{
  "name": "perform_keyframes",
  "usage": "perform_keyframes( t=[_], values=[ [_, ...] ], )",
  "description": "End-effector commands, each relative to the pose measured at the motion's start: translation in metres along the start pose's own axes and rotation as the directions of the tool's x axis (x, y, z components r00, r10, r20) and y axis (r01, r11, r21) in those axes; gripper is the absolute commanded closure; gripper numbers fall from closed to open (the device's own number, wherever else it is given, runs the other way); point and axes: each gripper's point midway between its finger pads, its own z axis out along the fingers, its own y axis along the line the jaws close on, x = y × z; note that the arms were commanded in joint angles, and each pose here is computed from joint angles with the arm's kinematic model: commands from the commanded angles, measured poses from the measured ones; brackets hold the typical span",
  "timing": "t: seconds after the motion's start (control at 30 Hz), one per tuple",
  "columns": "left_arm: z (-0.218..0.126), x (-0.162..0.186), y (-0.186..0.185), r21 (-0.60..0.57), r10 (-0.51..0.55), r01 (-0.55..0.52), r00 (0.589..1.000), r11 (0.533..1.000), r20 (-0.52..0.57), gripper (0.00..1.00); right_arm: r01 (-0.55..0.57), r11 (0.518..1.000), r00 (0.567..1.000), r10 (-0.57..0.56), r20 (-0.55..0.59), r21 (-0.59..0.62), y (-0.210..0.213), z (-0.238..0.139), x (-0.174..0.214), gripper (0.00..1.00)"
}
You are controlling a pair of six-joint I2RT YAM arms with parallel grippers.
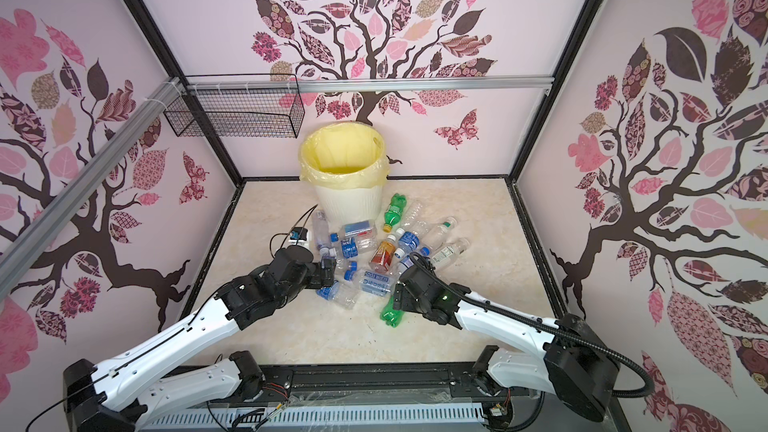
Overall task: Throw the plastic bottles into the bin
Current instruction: 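Grasp the green soda bottle with the right gripper while the left moves over the pile, then lift the green soda bottle with the right gripper and release it into the yellow-lined bin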
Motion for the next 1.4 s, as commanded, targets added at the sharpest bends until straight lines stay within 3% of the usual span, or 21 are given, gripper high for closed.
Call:
perform_keyframes(
  t=[0.0, 0.37, 0.7, 0.87, 1.13, 1.27, 1.37],
  values=[
    [-0.009, -0.021, 0.003, -0.04, 0.013, -0.012, 0.999, 0.999, 0.047, 0.03, -0.003, 1.0, 1.0, 0.003, -0.007, -0.006, 0.001, 0.01, 0.004, 0.12],
    [-0.011, -0.016, 0.004, -0.048, 0.045, -0.045, 0.999, 0.998, 0.006, 0.03, 0.003, 1.0, 0.999, -0.003, -0.039, -0.002, -0.001, 0.027, 0.013, 0.24],
    [-0.017, -0.02, 0.002, -0.028, 0.041, -0.041, 0.999, 0.999, 0.005, 0.03, 0.025, 1.0, 1.0, -0.025, -0.007, 0.015, -0.005, 0.016, 0.006, 0.45],
    [-0.023, -0.027, -0.003, -0.003, 0.04, -0.04, 0.999, 0.999, 0.013, 0.03, 0.04, 0.999, 0.999, -0.04, 0.019, -0.01, 0.003, 0.001, -0.003, 0.48],
    [-0.035, -0.046, -0.023, 0.095, 0.081, -0.085, 0.996, 0.992, 0.038, 0.03, 0.127, 0.991, 0.982, -0.119, 0.146, -0.049, 0.04, -0.049, -0.053, 0.48],
    [-0.046, -0.071, -0.03, 0.097, 0.111, -0.118, 0.991, 0.988, 0.073, 0.03, 0.215, 0.976, 0.938, -0.195, 0.285, -0.041, 0.077, -0.087, -0.106, 0.48],
    [-0.054, -0.094, -0.032, 0.085, 0.13, -0.14, 0.985, 0.986, 0.115, 0.03, 0.292, 0.956, 0.88, -0.259, 0.397, -0.023, 0.112, -0.117, -0.15, 0.48]
  ],
)
